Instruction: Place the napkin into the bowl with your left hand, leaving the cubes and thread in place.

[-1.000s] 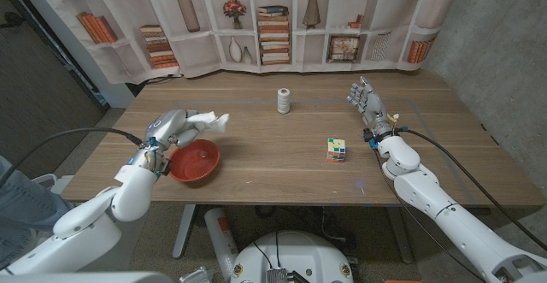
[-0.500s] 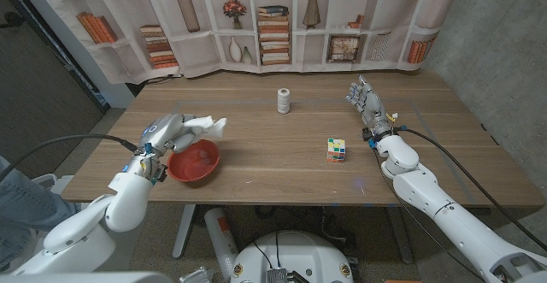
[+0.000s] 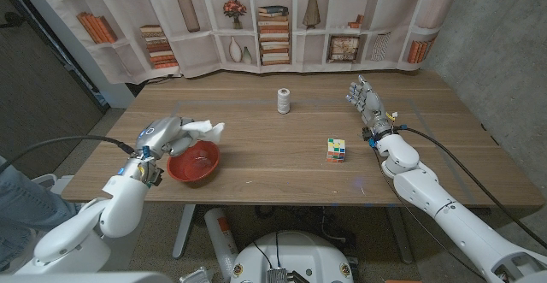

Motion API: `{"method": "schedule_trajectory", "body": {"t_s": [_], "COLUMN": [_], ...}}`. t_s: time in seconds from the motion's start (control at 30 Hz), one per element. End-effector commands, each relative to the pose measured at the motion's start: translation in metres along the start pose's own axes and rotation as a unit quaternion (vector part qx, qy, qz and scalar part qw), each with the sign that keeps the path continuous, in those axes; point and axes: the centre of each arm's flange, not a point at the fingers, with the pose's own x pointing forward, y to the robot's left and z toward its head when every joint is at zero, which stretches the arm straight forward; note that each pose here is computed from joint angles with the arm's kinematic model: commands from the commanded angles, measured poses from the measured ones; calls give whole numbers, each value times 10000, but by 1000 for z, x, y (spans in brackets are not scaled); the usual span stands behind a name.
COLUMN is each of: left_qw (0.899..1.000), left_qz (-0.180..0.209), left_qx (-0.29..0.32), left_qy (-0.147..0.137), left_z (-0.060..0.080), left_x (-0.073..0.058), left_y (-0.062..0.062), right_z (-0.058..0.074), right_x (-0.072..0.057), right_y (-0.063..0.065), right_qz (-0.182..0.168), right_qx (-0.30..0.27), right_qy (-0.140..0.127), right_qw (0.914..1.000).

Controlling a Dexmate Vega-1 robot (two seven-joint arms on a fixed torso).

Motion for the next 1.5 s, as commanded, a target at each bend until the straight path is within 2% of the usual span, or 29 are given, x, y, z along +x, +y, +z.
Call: {"method": "schedule_trajectory", "body": {"t_s": [0.03,0.53,0.83,1.5], "left_qw": [9997,9991,9992,9994], "left_qz": [5,77,80,-84], "left_qx": [207,223,172,103], "left_qy": [98,345,345,325], "left_z": [-1,-12,-17,-15], "left_x": [-11,-25,-18,-12], "left_y": [8,6,-2,-20], "right_z": [2,-2,-1,-2], "right_x": [2,2,1,0], "right_y": [2,3,0,-4], "right_qz": [12,34,44,41], "right_qx": [-24,-40,-73,-88], "right_qy": [39,108,112,156], "right_qw": [10000,9999,9999,9998]}}
